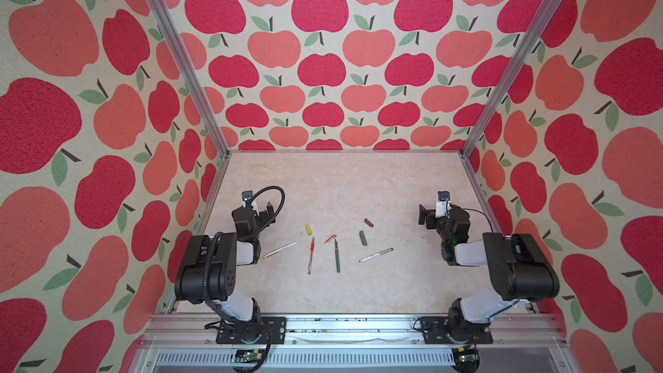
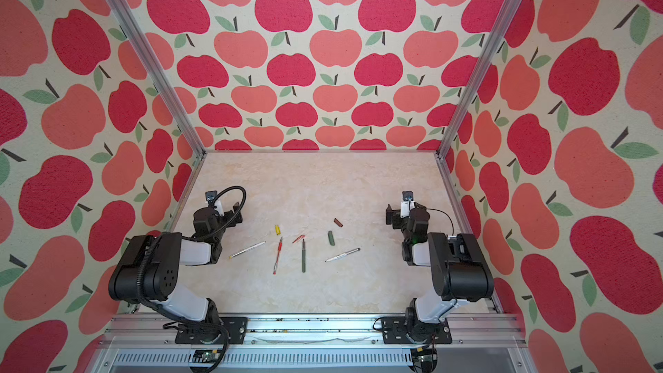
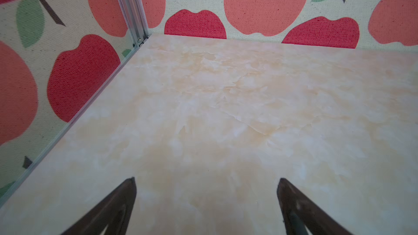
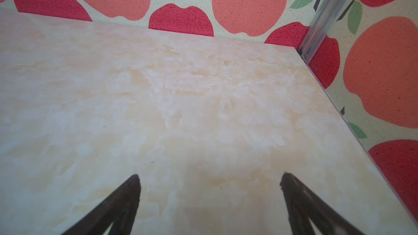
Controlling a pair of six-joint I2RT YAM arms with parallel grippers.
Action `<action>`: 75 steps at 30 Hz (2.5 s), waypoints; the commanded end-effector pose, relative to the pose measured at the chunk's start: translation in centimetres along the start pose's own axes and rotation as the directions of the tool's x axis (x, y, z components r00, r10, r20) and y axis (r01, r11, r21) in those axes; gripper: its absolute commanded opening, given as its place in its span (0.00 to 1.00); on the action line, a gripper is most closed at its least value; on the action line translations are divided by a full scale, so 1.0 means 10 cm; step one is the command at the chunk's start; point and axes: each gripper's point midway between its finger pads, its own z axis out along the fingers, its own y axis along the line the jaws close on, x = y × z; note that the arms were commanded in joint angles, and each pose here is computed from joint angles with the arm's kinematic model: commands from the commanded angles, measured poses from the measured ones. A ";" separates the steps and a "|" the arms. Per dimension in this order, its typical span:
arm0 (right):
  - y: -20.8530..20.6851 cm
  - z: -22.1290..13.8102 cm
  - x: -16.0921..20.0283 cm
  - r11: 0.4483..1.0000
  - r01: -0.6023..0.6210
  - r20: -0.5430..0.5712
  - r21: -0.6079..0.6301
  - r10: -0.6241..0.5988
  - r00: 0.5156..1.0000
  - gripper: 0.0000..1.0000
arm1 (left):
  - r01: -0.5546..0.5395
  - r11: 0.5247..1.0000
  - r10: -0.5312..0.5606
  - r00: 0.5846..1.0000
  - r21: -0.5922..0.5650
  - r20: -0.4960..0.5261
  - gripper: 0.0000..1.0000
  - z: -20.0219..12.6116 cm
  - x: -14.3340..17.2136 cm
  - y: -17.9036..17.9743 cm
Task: Insert pens into pen caps
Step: Pick up a pen from the center of the table.
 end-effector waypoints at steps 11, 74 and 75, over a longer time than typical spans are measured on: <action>-0.01 0.00 -0.05 1.000 -0.013 0.011 -0.005 0.013 1.000 0.99 | 0.005 1.000 -0.005 1.000 0.011 -0.015 0.99 0.02 0.04 0.03; 1.59 -0.88 -0.85 0.838 -0.274 -0.422 -0.473 0.058 0.905 0.89 | 0.062 0.775 0.124 0.961 0.629 -0.247 0.97 -1.71 -1.02 -2.00; 1.58 -0.86 -0.83 0.844 -0.270 -0.428 -0.464 0.054 0.902 0.89 | 0.068 0.772 0.137 0.953 0.632 -0.270 0.97 -1.76 -0.95 -2.06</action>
